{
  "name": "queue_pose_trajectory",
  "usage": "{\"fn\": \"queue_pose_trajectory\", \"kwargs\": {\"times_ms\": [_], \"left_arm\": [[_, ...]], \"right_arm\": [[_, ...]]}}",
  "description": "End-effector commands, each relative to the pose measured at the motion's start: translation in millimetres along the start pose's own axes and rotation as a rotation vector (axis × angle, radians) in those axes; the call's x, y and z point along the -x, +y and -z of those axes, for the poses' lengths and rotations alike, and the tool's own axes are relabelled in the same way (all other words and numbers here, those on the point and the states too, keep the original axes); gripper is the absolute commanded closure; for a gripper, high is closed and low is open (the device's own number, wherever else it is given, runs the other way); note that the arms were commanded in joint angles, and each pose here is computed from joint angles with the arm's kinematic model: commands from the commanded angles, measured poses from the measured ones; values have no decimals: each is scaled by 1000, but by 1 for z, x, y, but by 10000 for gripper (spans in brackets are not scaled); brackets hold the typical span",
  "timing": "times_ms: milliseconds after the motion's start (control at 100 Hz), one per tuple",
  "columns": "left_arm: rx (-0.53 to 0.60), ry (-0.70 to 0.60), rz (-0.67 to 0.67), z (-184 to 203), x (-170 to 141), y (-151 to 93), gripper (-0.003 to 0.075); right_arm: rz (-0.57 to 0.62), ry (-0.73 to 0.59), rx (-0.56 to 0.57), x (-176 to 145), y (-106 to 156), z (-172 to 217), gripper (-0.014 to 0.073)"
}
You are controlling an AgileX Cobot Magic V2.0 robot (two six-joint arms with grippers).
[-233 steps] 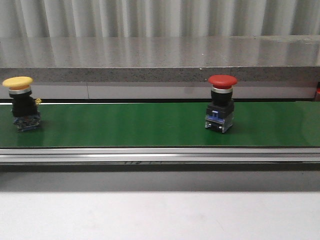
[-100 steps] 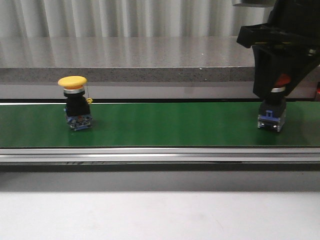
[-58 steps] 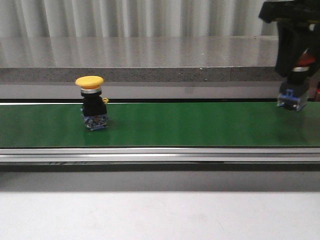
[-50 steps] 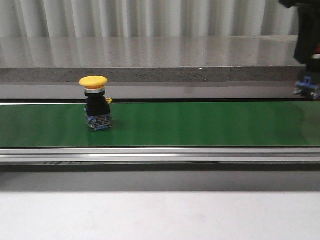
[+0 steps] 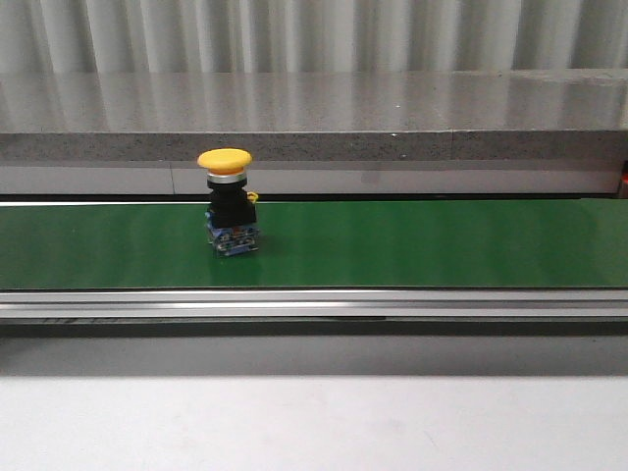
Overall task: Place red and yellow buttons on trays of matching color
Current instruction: 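Carry the red button into the red tray and open the right gripper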
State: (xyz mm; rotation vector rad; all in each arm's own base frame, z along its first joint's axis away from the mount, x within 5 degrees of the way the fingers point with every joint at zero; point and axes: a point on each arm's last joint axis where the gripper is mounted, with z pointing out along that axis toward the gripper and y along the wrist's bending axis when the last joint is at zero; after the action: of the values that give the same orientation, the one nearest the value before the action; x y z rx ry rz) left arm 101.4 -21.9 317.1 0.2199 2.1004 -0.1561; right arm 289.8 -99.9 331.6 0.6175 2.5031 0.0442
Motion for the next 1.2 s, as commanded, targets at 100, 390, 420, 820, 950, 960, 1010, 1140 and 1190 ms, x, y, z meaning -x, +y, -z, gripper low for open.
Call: {"fn": "queue_pose_trajectory", "kwargs": {"times_ms": [100,390,420,820,950,960,1010,1140,1190], "left_arm": [[-3,-86,0,5,13,-1,740],[-3,-86,0,5,13,-1,740],[-3,-86,0,5,13,-1,740],[-3,-86,0,5,13,-1,740],[-3,-88,0,5,13,-1,740],[-3,-88,0,5,13,-1,740],[-3,-88,0,5,13,-1,740],[-3,-88,0,5,13,-1,740],[-3,-88,0,5,13,-1,740]], "right_arm": [[-158,-203,-61,22,-41,24,477],[-249,-177,-114,32,-78,-17,477],[-250,-179,-115,33,-79,-20,477],[-289,-214,-104,43,-90,-69,477],[-313,-223,-94,44,-93,-83,477],[-314,-223,-94,44,-93,-84,477],[-324,-217,-90,44,-93,-89,477],[-334,-201,-90,43,-96,-99,477],[-335,-199,-91,42,-96,-102,477]]}}
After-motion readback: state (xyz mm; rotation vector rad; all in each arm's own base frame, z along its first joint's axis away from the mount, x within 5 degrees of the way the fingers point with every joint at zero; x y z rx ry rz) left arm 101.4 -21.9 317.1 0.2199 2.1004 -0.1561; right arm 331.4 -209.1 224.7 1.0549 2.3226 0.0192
